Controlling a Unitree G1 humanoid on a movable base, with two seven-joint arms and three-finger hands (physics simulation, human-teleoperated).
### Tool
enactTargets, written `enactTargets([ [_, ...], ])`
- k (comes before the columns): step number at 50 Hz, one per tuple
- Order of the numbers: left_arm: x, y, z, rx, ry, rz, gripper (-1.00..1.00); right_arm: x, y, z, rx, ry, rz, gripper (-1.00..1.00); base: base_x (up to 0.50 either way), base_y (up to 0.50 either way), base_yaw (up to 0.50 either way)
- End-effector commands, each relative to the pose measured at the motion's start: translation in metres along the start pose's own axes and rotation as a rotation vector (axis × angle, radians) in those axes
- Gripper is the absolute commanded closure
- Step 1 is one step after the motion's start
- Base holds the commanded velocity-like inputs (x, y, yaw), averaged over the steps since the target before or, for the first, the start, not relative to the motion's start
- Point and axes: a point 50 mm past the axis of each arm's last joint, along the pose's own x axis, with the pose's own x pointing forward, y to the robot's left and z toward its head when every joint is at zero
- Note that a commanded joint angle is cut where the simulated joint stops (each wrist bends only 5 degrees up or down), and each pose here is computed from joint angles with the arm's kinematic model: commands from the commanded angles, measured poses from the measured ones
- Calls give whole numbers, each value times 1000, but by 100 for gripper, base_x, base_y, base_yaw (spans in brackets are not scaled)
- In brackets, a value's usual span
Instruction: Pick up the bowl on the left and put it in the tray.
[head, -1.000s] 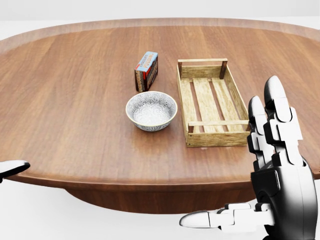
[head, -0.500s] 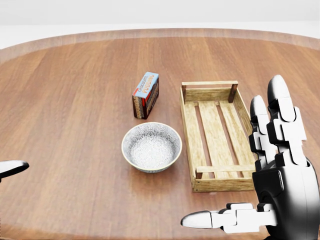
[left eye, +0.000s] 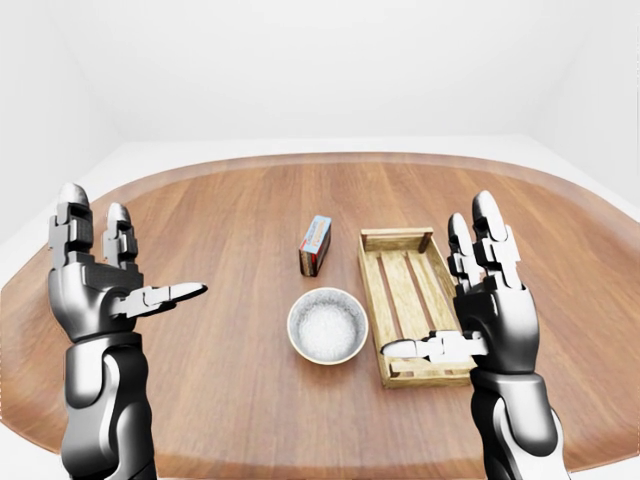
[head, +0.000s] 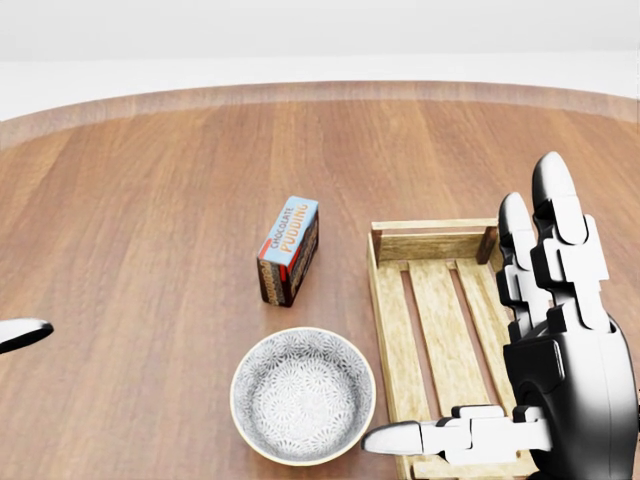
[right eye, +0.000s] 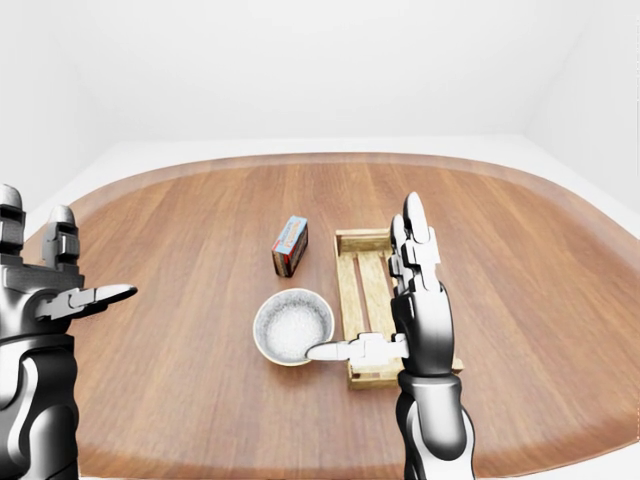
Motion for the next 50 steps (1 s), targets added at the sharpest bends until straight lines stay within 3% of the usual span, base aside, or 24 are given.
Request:
enactTargets([
  [1,0,1,2,-4,-7,0,-100,-1,0,-1,-3,9,-1,-100,50,0,0],
  [17,1,4,-2,-16,12,6,-100,-3,4,6,-13,-15,-3,-100,50,-1,0],
  [21,2,3,-1,-19,6,3,-100,1,5,25,-47,-114,8,-100,50,-1,0],
  [27,1,4,2,-24,-5,2,-100,4,21,65,-159,-340,114,-100,0,0,0],
  [32,1,4,2,-27,-7,2,-100,4,43,88,-326,-508,265,-100,0,0,0],
  [40,1,4,4,-31,-14,0,-100,3,79,93,-762,-552,507,-100,0,0,0],
  [45,0,3,6,-31,-21,-2,-100,14,85,79,-957,-379,551,-100,0,0,0],
  [50,0,4,4,-30,-15,0,-100,27,75,75,-1036,-242,379,-100,0,0,0],
])
